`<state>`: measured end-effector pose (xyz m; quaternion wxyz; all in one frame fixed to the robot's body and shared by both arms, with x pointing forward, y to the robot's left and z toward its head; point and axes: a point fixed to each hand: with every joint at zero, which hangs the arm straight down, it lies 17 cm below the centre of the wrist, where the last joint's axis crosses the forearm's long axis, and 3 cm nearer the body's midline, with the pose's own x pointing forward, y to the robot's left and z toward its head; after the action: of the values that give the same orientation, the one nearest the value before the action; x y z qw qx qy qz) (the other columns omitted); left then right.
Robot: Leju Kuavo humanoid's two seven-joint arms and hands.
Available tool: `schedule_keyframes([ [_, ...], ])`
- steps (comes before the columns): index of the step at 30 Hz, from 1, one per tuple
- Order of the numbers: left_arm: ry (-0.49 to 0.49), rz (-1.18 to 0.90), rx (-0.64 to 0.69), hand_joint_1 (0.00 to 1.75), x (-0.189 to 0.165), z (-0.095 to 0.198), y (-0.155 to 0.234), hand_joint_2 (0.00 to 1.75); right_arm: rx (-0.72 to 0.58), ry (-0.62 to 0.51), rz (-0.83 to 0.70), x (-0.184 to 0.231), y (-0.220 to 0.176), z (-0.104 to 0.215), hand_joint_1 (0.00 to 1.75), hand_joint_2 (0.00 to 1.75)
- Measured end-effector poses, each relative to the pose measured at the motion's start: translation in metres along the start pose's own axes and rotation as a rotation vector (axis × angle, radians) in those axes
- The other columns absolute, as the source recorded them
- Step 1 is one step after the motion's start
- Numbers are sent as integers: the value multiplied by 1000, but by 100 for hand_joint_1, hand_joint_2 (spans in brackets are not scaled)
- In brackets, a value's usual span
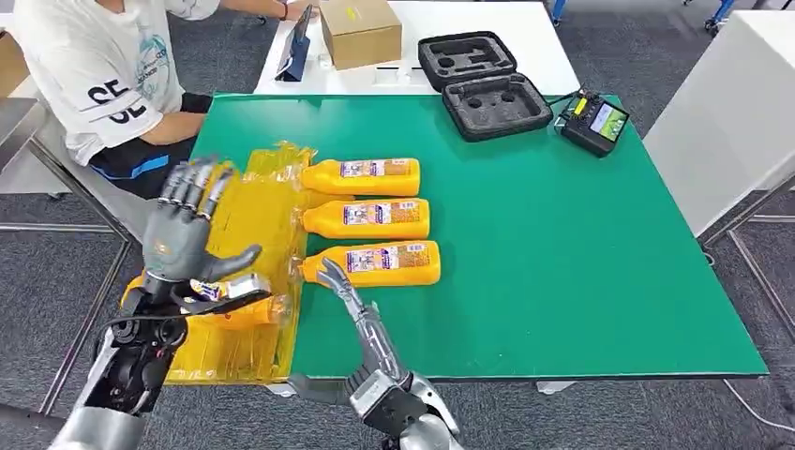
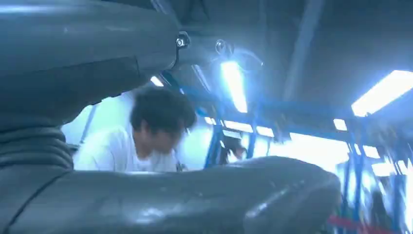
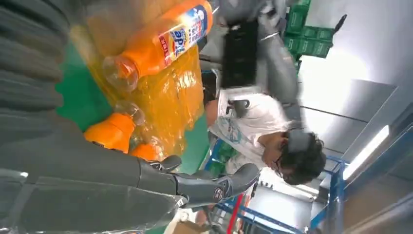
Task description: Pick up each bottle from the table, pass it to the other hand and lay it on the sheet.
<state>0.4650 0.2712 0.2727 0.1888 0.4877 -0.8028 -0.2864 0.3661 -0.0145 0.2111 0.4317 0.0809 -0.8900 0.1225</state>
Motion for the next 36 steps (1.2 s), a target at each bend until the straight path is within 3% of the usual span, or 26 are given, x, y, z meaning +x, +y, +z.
schedule_keyframes([
  [2,117,77,108,0,-18,1,24,175,0,1,94,-3,-2,-3,0,175],
  [6,528,489,312,0,-82,51,37,175,65,64,479,-32,-20,-12,0,175],
  [8,613,590,353,0,-90,75,38,175,103,135,681,-59,-40,-13,0,175],
  [12,635,620,345,0,-82,99,42,175,138,210,886,-93,-75,-25,0,175],
  [15,646,625,343,0,-78,109,44,175,136,243,934,-105,-95,-31,0,175],
  [26,651,630,350,0,-73,114,49,175,149,297,993,-125,-111,-31,0,175],
  [36,709,639,343,0,-74,145,53,175,258,404,1032,-165,-126,-47,0,175],
])
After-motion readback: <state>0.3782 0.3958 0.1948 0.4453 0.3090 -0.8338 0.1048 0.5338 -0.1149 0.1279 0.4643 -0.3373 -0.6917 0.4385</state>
